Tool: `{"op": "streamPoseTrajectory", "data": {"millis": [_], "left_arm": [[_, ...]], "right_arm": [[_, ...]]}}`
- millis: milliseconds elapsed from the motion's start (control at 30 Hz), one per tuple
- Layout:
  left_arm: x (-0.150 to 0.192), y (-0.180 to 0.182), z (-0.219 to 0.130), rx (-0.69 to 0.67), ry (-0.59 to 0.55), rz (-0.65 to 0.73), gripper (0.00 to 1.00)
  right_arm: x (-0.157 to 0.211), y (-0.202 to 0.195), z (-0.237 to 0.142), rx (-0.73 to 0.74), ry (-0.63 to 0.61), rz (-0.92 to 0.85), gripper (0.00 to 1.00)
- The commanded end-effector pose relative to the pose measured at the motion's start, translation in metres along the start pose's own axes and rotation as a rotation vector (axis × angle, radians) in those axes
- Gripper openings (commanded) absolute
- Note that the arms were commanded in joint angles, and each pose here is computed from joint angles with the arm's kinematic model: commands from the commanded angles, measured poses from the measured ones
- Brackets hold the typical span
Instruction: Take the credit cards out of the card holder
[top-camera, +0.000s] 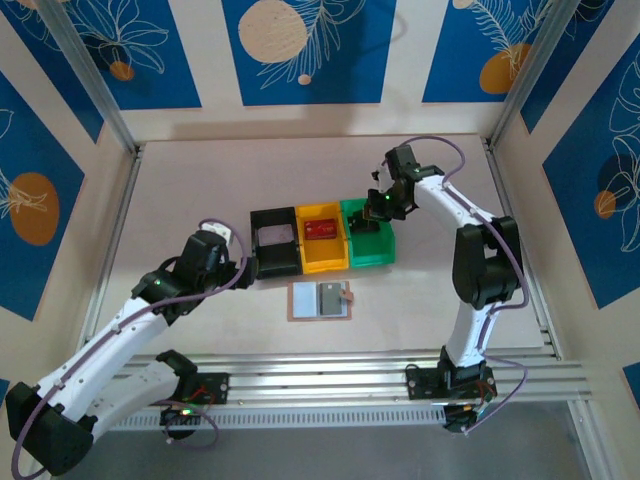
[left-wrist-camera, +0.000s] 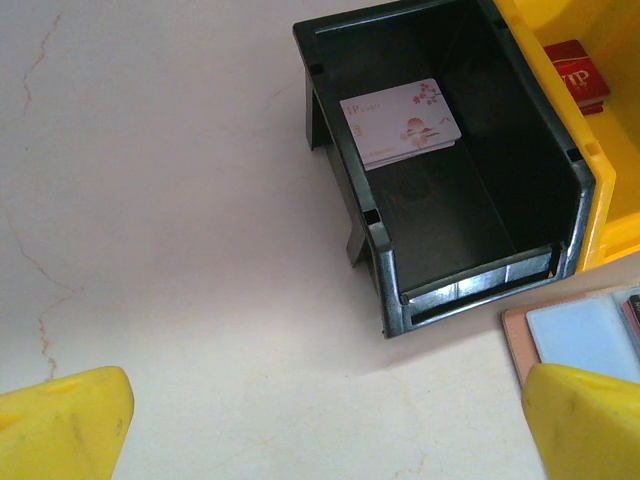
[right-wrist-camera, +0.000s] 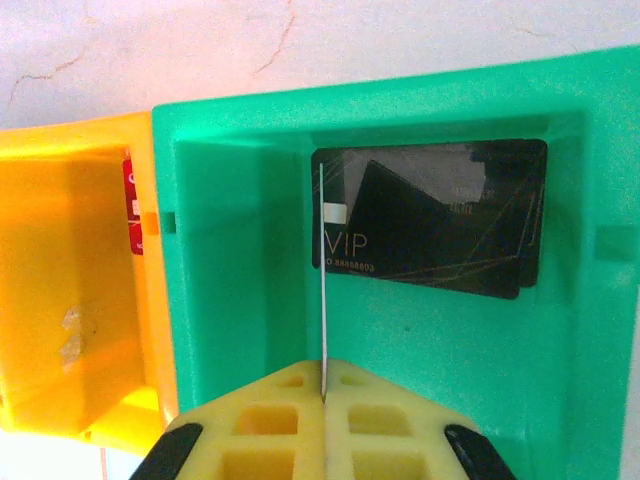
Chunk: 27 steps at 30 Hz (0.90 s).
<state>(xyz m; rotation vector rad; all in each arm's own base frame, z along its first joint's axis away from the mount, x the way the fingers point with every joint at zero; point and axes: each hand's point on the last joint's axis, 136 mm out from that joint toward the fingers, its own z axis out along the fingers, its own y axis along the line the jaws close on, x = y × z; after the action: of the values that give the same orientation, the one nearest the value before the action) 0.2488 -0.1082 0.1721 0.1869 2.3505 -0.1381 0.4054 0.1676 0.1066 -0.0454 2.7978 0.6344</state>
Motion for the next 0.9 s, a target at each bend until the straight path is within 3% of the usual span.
{"op": "streamPoseTrajectory", "data": {"millis": [0, 867], "left_arm": [[0.001, 0.001, 0.004, -0.004, 0.002, 0.014, 1.0], [0.003, -0.001, 0.009, 0.002, 0.023, 0.026, 1.0]], "right_arm": [[-0.004, 0.005, 0.001, -0.035, 0.016, -0.014, 0.0], [-0.001, -0.008, 0.03, -0.011, 0.088, 0.019, 0.01]]}}
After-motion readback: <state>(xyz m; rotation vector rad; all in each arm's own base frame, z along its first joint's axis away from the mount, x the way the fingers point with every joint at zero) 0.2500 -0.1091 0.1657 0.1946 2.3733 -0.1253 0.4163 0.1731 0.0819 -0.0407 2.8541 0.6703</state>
